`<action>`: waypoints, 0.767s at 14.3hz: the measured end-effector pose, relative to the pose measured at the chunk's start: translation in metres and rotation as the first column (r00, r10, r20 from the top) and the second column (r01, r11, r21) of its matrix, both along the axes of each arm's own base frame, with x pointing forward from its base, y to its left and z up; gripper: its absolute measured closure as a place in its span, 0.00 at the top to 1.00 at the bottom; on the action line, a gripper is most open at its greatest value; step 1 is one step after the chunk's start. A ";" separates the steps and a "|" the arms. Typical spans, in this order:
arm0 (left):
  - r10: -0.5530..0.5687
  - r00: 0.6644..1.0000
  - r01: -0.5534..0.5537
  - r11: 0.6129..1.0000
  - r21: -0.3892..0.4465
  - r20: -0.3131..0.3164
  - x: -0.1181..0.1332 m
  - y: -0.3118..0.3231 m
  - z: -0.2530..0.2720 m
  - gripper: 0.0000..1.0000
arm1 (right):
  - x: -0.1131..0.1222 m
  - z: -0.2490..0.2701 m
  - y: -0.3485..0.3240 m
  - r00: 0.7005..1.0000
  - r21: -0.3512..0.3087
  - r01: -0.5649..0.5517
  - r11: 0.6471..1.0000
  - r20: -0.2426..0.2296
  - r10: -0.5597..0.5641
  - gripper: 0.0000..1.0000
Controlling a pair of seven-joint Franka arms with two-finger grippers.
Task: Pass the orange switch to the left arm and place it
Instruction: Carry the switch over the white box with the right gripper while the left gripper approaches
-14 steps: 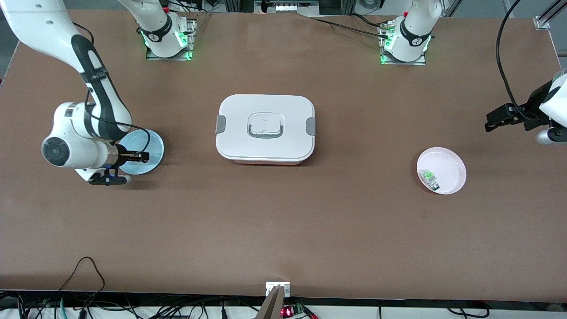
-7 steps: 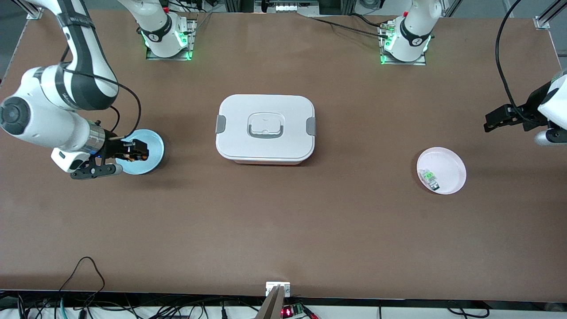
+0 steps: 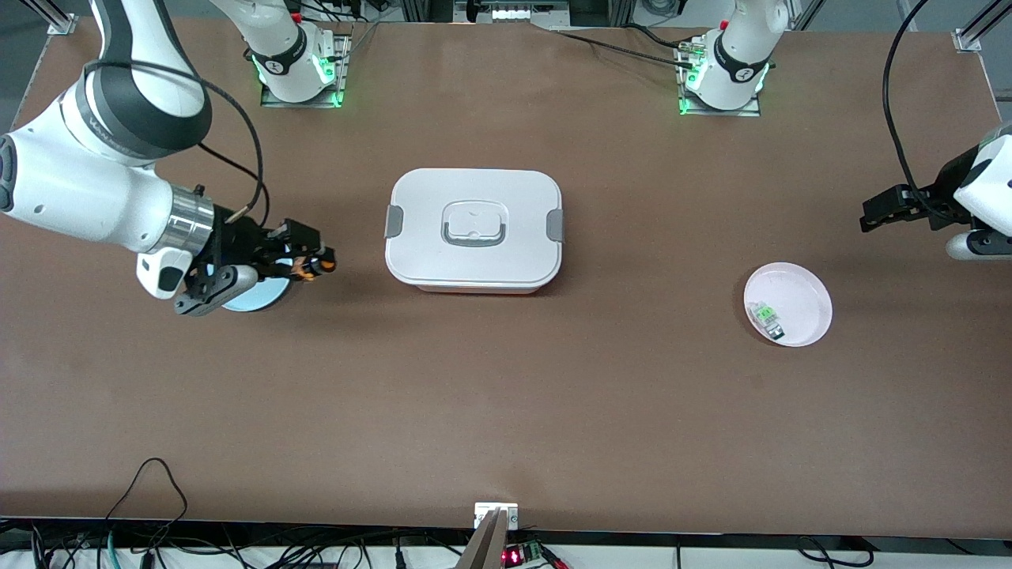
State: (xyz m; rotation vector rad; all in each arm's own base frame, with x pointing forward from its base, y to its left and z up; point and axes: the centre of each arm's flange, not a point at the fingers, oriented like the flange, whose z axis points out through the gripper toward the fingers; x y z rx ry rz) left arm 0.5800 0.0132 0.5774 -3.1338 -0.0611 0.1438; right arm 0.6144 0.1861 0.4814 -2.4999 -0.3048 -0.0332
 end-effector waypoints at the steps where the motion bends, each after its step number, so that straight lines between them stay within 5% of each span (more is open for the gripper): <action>1: -0.011 1.000 0.011 1.000 -0.027 -0.007 -0.001 -0.002 -0.001 1.00 | -0.001 0.009 0.018 1.000 0.060 -0.001 0.998 0.004 0.001 0.77; 4: -0.095 0.995 0.093 0.982 -0.164 -0.009 -0.002 -0.011 -0.004 1.00 | -0.004 0.023 0.071 0.999 0.222 0.018 0.975 -0.036 -0.010 0.77; 6: -0.088 0.996 0.076 0.941 -0.329 -0.023 -0.004 -0.022 -0.016 1.00 | -0.010 0.026 0.107 0.997 0.320 0.048 0.946 -0.067 -0.028 0.77; 8: -0.056 0.996 0.016 0.863 -0.504 -0.064 -0.007 -0.032 -0.038 1.00 | -0.023 0.028 0.152 0.992 0.400 0.097 0.911 -0.110 -0.057 0.77; 11: -0.021 0.991 -0.073 0.738 -0.670 -0.131 -0.011 -0.046 -0.066 1.00 | -0.049 0.023 0.213 0.987 0.414 0.144 0.899 -0.127 -0.100 0.77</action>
